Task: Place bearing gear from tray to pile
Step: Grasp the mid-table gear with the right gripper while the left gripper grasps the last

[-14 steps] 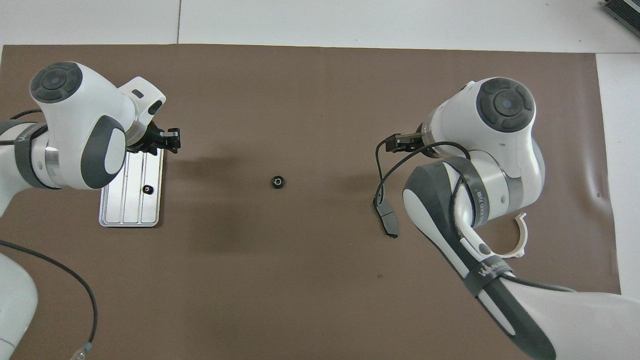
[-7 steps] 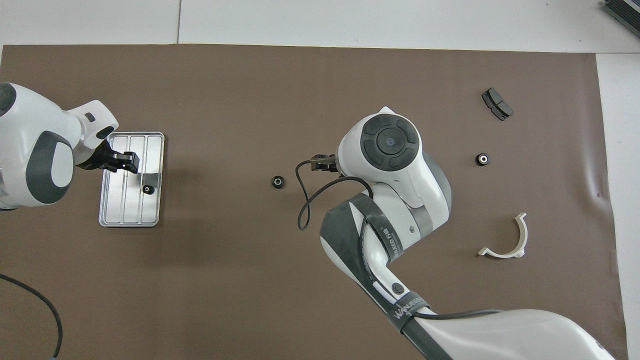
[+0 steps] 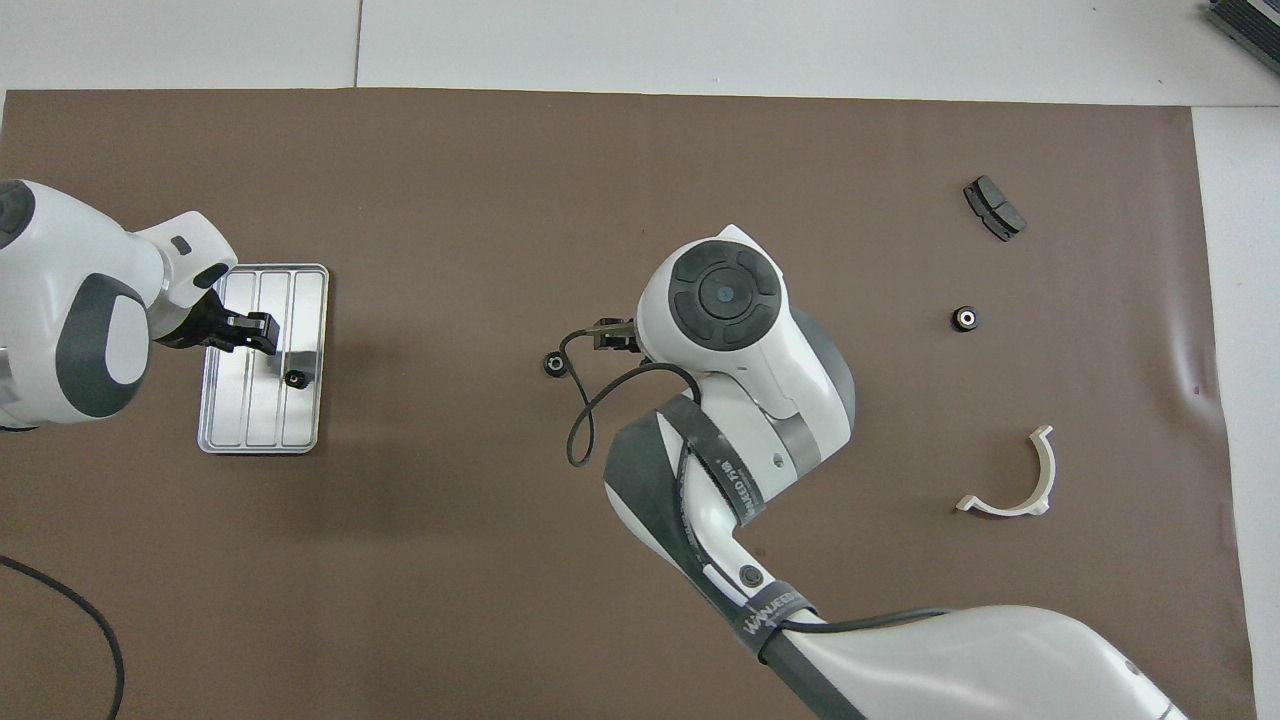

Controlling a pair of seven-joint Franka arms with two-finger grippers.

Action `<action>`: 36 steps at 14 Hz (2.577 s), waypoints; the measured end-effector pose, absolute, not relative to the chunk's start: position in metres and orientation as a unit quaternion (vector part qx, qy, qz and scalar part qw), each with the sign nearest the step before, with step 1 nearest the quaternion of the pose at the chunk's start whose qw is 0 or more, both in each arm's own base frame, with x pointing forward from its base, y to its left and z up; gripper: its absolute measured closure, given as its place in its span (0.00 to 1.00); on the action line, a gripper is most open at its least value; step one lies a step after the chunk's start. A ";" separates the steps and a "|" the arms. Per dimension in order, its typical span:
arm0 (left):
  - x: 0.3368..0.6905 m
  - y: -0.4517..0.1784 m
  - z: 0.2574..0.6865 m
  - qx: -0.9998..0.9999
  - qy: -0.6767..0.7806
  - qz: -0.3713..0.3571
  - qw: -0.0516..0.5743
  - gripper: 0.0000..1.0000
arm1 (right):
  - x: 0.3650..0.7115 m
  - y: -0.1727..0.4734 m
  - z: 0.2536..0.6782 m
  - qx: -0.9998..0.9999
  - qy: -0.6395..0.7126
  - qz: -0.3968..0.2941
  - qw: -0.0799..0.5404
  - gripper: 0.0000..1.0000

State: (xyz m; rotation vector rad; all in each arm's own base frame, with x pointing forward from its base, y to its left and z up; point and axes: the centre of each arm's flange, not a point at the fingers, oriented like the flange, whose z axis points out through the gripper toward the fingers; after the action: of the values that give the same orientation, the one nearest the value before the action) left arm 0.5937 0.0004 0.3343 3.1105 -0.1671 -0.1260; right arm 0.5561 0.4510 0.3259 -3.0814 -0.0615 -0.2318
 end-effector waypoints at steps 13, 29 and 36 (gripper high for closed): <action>0.565 -0.028 0.314 0.998 0.055 -0.019 0.007 0.52 | 0.555 0.472 0.297 -0.991 -0.064 -0.120 0.021 0.08; 0.557 -0.025 0.309 0.998 0.064 -0.011 0.007 0.62 | 0.554 0.480 0.287 -0.990 -0.065 -0.124 0.026 0.65; 0.557 -0.025 0.309 0.998 0.065 -0.009 0.007 0.72 | 0.562 0.478 0.297 -0.990 -0.032 -0.130 0.033 0.65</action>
State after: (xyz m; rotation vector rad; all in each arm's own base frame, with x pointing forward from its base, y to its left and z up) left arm 0.5571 -0.0249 0.3092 3.1209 0.2028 -0.0277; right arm 0.5618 0.4778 0.2975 -3.0489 -0.0975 -0.4002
